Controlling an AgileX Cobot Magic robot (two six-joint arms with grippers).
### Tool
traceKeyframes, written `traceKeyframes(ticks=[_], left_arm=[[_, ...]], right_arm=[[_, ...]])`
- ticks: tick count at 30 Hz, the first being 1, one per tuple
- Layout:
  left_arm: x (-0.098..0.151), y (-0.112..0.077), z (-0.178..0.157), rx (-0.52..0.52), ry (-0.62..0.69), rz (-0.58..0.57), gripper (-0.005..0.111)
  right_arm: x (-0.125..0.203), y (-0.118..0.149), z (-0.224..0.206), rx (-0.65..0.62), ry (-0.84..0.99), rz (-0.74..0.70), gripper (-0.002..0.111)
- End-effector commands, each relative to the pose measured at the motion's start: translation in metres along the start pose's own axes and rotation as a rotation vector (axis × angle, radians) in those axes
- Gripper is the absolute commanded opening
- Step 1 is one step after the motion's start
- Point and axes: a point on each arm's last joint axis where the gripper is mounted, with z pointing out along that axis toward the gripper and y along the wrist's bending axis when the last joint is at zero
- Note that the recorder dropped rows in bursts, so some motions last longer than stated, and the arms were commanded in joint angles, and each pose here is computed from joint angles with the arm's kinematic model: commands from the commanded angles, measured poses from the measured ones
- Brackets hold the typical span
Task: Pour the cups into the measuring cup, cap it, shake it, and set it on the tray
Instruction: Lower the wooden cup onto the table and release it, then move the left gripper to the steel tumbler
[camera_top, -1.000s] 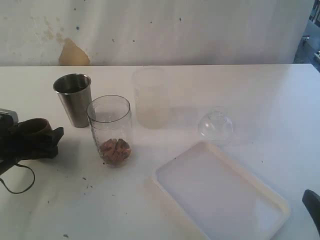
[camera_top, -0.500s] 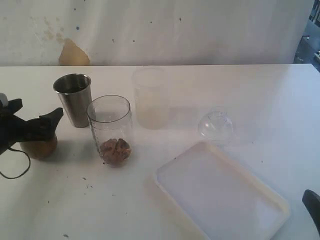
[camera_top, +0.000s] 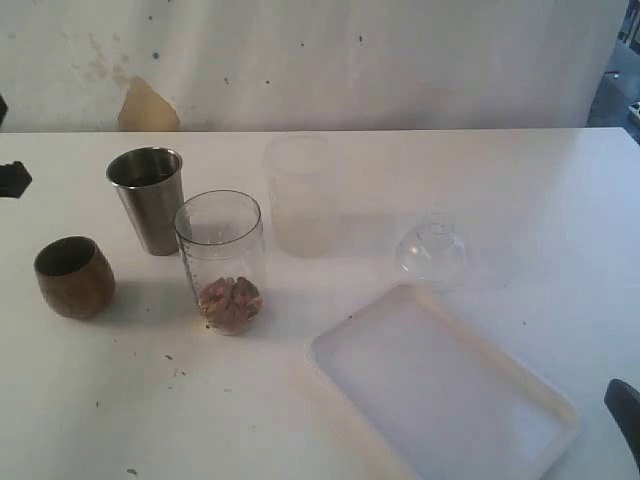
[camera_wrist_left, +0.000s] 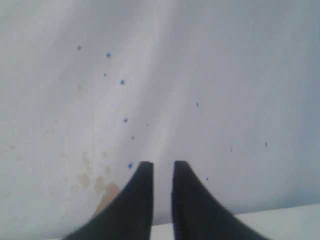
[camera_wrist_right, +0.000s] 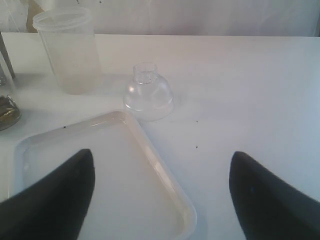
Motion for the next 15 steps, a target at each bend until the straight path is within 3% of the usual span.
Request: traceKeyframes(ticks=[1,10,13,15], left_arm=[[-0.03,-0.01,-0.013,0.063,-0.112,0.02,0.0],[-0.063,-0.009,-0.029,-0.016,-0.003,0.015,0.0],[-0.061,-0.012,-0.016,0.054,0.085,0.034,0.001],[-0.057,-0.016,-0.007,0.115,0.122,-0.004,0.01]], right_arm=[[0.001,0.0,0.0,0.004,-0.01,0.0,0.069],[0.001,0.0,0.0,0.004,-0.01,0.0,0.069],[0.001,0.0,0.0,0.004,-0.01,0.0,0.069],[0.001,0.0,0.0,0.004,-0.01,0.0,0.069]])
